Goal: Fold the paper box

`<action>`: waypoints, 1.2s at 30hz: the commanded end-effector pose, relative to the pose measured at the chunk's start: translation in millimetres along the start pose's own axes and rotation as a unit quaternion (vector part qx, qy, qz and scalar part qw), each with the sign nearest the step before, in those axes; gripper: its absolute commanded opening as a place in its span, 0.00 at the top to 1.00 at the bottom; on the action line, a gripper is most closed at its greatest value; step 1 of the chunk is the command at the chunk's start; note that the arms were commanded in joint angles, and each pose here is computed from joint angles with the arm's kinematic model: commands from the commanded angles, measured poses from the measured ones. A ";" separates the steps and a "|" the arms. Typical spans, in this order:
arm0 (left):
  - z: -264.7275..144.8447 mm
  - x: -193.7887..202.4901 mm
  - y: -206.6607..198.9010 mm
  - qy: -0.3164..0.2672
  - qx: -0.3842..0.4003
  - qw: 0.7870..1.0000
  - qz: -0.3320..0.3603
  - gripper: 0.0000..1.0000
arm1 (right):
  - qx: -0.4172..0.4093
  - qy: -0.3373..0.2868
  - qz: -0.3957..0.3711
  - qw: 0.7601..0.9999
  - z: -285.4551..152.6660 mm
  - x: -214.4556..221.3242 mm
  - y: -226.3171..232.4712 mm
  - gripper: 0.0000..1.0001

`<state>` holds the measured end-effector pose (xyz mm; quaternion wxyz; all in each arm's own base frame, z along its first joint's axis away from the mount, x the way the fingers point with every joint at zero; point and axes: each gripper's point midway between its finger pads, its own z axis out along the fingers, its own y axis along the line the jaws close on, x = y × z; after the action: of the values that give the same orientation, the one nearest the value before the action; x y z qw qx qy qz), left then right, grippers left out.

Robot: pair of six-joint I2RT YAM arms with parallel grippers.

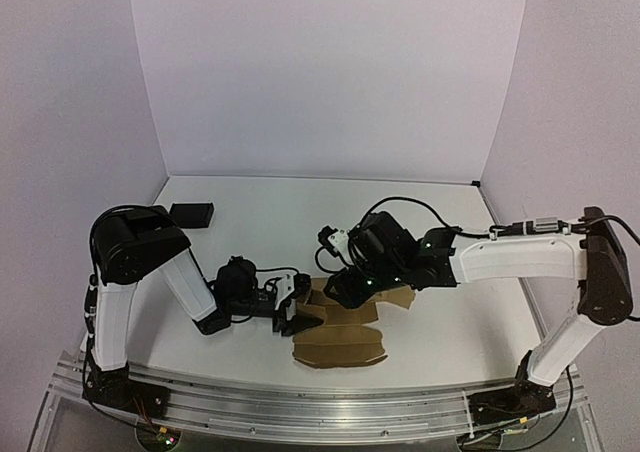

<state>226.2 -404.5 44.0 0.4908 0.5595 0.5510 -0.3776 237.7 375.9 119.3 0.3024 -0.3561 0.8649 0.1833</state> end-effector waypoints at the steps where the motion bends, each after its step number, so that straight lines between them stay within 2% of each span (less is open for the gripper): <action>1: -1.0 -20.5 -2.3 -0.018 -0.006 1.000 0.014 0.25 | 0.016 -0.001 -0.013 1.000 2.0 -7.3 -0.5 0.55; 6: -6.6 -30.5 1.5 -0.029 -0.024 0.999 0.007 0.23 | 0.036 -0.028 0.005 0.999 -9.7 -24.3 -6.3 0.55; 15: -22.9 -42.5 -5.9 -0.044 -0.025 0.998 -0.034 0.07 | 0.072 -0.023 0.038 0.996 -1.6 -15.6 -19.8 0.55; 26: -46.3 -40.8 -28.5 -0.022 0.001 0.999 -0.042 0.02 | 0.055 -0.045 0.055 0.996 -2.1 -27.0 -13.6 0.55; 29: -47.5 -38.3 -31.4 -0.015 0.003 0.999 -0.048 0.06 | 0.048 -0.045 0.062 0.996 -0.9 -25.4 -11.7 0.55; 33: -45.8 -39.7 -35.7 -0.018 0.008 1.000 -0.023 0.19 | 0.035 -0.035 0.083 0.995 3.2 -16.8 -7.9 0.57; 36: -45.9 -40.4 -38.1 -0.021 0.014 1.000 -0.003 0.25 | 0.027 -0.033 0.091 0.995 3.2 -14.4 -3.9 0.57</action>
<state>193.1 -369.2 75.3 0.4800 0.5296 0.5806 -0.3899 256.6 376.4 135.4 0.3397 -0.2764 0.8813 0.1774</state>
